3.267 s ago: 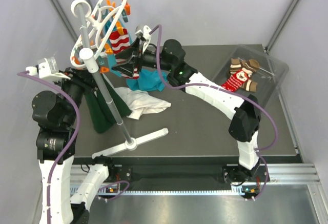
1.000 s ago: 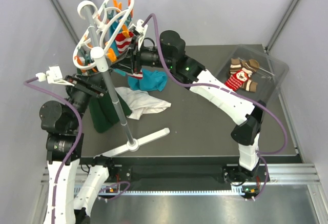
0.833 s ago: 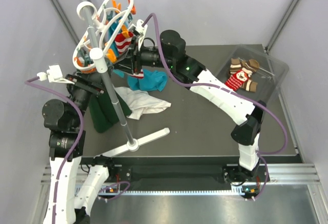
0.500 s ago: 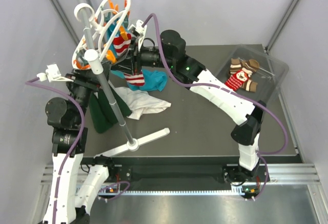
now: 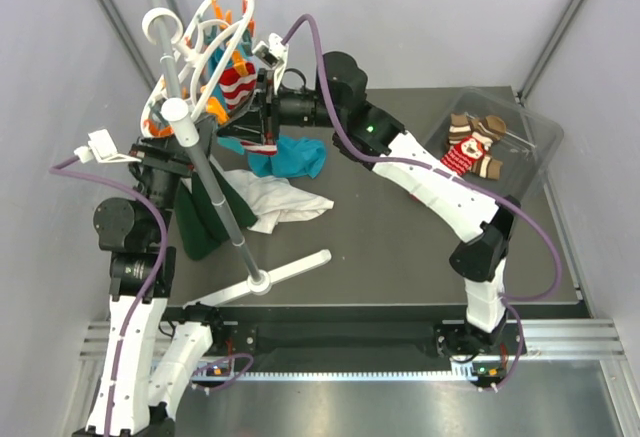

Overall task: Clip the socks to the hanger
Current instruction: Open the clamp at the hanger.

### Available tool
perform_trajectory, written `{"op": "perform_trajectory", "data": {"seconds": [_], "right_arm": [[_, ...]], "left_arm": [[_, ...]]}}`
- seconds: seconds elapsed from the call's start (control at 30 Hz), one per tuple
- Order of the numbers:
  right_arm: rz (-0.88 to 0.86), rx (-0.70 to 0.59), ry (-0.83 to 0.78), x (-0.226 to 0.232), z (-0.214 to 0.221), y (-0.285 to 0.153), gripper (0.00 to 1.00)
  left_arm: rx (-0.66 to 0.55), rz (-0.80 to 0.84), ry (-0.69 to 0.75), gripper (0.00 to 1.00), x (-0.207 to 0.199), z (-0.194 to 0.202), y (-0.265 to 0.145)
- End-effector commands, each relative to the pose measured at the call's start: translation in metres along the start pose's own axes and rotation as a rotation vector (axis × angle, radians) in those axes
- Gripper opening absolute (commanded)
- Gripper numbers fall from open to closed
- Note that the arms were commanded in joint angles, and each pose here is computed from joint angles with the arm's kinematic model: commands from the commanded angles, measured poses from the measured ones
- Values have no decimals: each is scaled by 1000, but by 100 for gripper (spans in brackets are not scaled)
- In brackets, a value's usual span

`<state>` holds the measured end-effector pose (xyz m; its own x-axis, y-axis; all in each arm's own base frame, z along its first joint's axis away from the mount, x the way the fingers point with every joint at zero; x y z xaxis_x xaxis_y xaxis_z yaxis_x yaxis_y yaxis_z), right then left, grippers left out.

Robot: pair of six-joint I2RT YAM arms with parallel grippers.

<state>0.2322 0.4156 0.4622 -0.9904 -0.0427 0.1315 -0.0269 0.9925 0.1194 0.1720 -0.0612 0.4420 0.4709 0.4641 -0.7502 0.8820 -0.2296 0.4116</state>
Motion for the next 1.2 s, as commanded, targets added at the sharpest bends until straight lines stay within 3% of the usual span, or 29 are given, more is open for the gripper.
{"op": "perform_trajectory", "data": {"seconds": [0.0, 0.47, 0.73, 0.93, 1.0, 1.17], "right_arm": [[-121, -24, 18, 18, -20, -2, 0], [-209, -17, 136, 22, -20, 2, 0], [-203, -13, 144, 18, -16, 3, 0], [-192, -15, 142, 16, -15, 4, 0], [-187, -10, 149, 15, -13, 4, 0], [-182, -10, 148, 14, -12, 5, 0]], "left_arm": [[-25, 98, -16, 82, -12, -4, 1], [-23, 203, -112, 85, -16, -1, 8], [-12, 240, -141, 80, -22, -3, 15], [-3, 282, -143, 64, -26, -3, 17], [-13, 289, -132, 52, -28, -5, 16], [-4, 302, -125, 43, -30, -5, 17]]}}
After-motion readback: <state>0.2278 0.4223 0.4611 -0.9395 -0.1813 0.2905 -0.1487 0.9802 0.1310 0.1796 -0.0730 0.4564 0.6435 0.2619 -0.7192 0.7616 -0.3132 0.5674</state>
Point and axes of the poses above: each gripper's point midway between its finger pads, its own y axis out along the fingers, its own x axis along the line the jaws close on, z = x × y, the point moved 9 cm from there along -y, back along the fingers, and after that the axes turned 4 degrees about -y, right-handed, at the moved point
